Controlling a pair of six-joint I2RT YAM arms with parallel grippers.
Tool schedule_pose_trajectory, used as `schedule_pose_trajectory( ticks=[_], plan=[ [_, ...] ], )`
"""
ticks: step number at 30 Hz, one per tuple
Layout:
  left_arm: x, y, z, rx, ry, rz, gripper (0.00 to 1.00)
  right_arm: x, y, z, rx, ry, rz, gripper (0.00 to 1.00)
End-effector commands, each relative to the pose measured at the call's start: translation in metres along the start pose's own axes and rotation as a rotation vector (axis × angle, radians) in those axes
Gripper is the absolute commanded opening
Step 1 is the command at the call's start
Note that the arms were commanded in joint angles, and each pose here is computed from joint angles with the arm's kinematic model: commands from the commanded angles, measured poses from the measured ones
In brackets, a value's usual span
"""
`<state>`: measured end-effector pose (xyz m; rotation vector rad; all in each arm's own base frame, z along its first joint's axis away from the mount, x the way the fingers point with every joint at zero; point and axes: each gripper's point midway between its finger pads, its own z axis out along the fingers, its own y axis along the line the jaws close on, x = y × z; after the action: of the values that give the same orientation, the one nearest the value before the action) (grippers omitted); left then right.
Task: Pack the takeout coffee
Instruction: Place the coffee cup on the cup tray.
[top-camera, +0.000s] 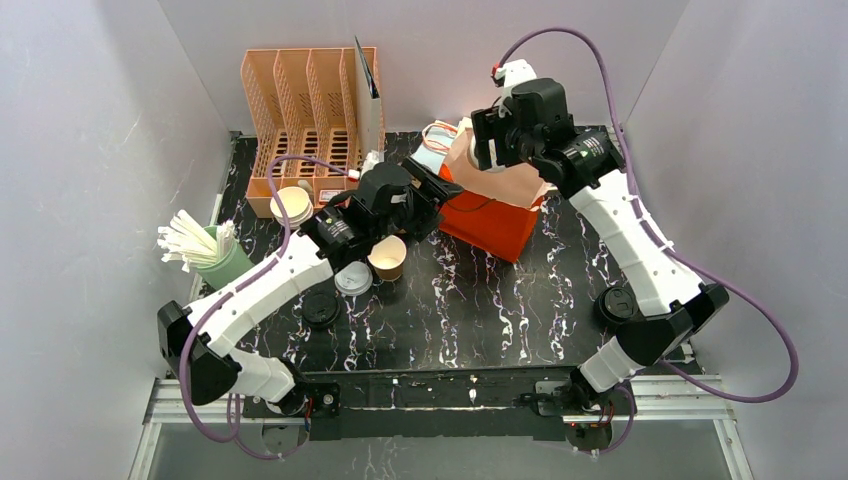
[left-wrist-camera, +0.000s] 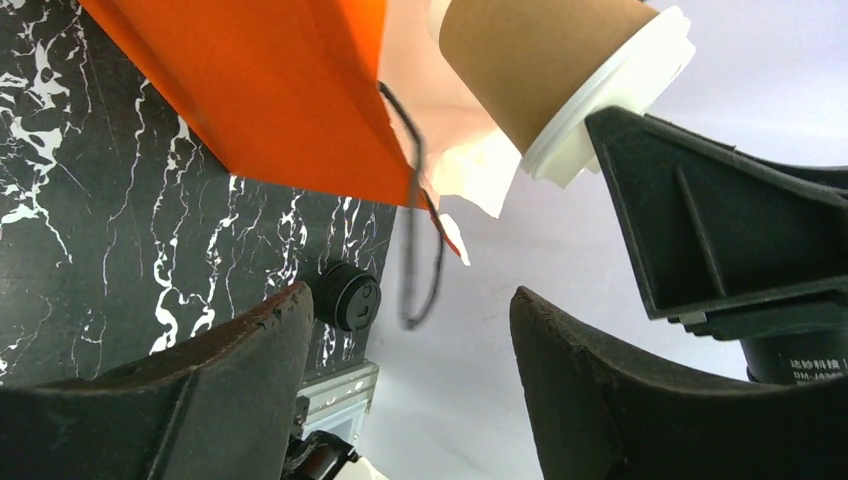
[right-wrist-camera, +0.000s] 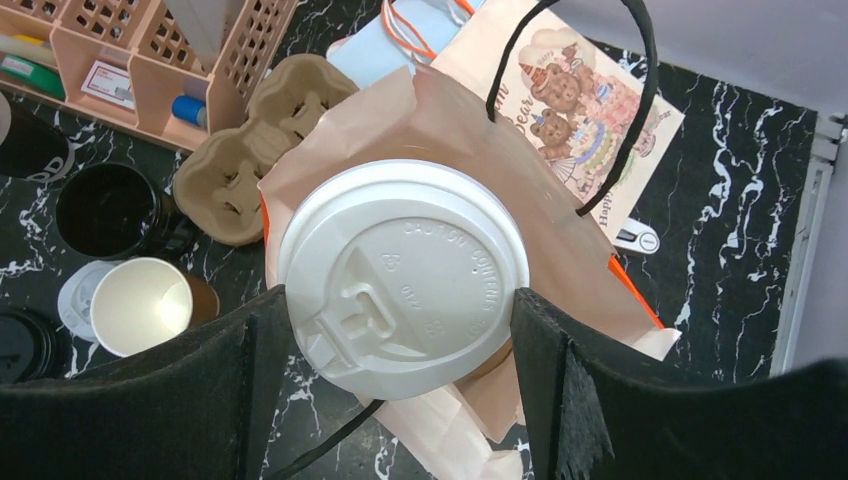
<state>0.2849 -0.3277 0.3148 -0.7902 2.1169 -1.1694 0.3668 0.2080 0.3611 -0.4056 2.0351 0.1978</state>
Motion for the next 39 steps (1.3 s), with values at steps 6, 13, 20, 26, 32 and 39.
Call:
schedule_pose_trajectory(
  ticks=[6, 13, 20, 26, 32, 39],
  plan=[
    [-0.015, -0.001, 0.03, 0.036, -0.123, -0.05, 0.31, 0.013, 0.005, 0.005, -0.034, 0.039, 0.003, 0.38],
    [-0.027, 0.007, -0.001, -0.052, -0.021, 0.096, 0.0, 0.02, 0.003, -0.006, -0.034, 0.107, -0.001, 0.36],
    [-0.032, 0.034, -0.04, -0.103, 0.222, 0.048, 0.0, 0.055, 0.012, -0.02, -0.015, 0.224, -0.026, 0.35],
    [-0.038, 0.027, -0.05, -0.117, 0.394, 0.084, 0.0, 0.081, 0.049, -0.044, -0.06, 0.296, -0.083, 0.34],
    [-0.046, 0.027, -0.06, -0.159, 0.479, 0.169, 0.0, 0.11, 0.068, -0.074, -0.067, 0.397, -0.054, 0.33],
    [-0.048, 0.032, -0.058, -0.169, 0.526, 0.231, 0.13, 0.122, 0.073, -0.099, -0.081, 0.468, -0.02, 0.33]
  ],
)
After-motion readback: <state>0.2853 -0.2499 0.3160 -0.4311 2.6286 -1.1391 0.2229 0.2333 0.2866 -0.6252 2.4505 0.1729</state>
